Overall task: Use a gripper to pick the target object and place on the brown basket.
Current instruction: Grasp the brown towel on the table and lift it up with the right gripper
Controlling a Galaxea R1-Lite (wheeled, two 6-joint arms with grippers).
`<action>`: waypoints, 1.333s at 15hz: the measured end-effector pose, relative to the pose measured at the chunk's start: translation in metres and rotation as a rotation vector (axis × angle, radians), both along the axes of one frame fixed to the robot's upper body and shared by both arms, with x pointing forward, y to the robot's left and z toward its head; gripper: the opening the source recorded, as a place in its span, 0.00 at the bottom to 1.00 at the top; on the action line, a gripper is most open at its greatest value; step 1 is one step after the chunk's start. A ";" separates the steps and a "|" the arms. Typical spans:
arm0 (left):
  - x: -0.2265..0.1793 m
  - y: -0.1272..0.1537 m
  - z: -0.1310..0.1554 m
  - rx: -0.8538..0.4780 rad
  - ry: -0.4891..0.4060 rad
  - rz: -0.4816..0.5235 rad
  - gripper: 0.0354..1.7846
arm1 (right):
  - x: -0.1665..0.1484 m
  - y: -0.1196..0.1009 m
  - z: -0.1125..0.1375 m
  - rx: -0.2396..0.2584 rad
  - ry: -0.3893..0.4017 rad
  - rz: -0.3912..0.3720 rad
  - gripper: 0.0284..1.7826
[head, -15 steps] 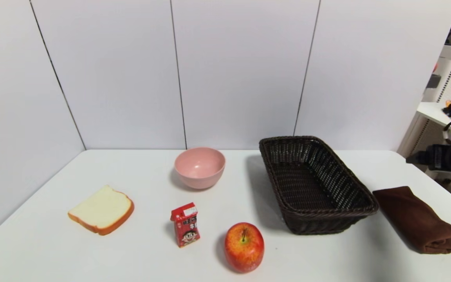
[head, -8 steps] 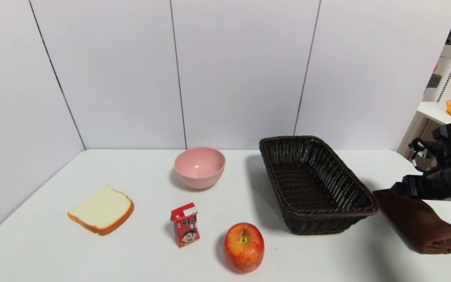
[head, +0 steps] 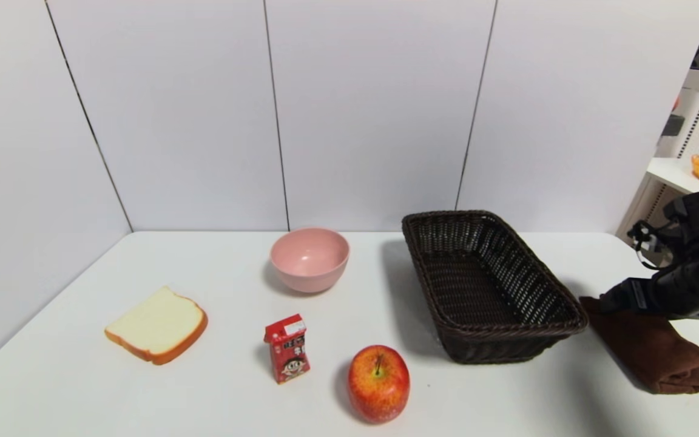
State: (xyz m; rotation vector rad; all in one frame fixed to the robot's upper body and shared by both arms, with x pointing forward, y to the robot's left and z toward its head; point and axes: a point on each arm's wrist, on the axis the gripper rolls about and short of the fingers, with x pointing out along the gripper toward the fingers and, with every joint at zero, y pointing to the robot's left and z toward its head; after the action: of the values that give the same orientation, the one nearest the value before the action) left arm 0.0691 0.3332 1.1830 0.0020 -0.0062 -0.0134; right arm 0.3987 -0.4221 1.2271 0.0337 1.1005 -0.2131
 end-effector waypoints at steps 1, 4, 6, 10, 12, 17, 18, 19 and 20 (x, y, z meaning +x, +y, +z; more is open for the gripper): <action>0.000 0.000 0.000 0.000 0.000 0.000 0.94 | -0.001 0.000 0.003 0.013 0.002 0.006 0.95; 0.000 0.000 0.000 0.000 0.000 0.000 0.94 | -0.003 0.000 0.011 0.025 -0.025 0.022 0.95; 0.000 0.000 0.000 0.000 0.000 0.000 0.94 | -0.003 0.000 0.012 0.022 -0.028 0.029 0.95; 0.000 0.000 0.000 0.000 0.000 0.000 0.94 | -0.008 0.001 0.009 0.026 0.023 0.048 0.95; 0.000 0.000 0.000 0.000 0.000 0.000 0.94 | -0.008 -0.001 0.006 0.027 0.035 0.047 0.95; 0.000 0.000 0.000 0.000 0.000 0.000 0.94 | -0.006 -0.004 -0.005 0.032 0.072 0.050 0.95; 0.000 0.000 0.000 0.000 0.000 -0.001 0.94 | -0.006 -0.005 -0.008 0.031 0.082 0.056 0.95; 0.000 0.000 0.000 0.000 0.000 0.000 0.94 | -0.006 -0.005 -0.010 0.031 0.092 0.061 0.95; 0.000 0.000 0.000 0.000 0.000 0.000 0.94 | -0.006 -0.005 -0.012 0.033 0.098 0.062 0.95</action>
State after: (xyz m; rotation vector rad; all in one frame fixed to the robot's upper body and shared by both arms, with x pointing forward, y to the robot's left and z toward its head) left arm 0.0691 0.3332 1.1831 0.0020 -0.0066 -0.0134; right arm 0.3925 -0.4276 1.2149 0.0190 1.2008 -0.1416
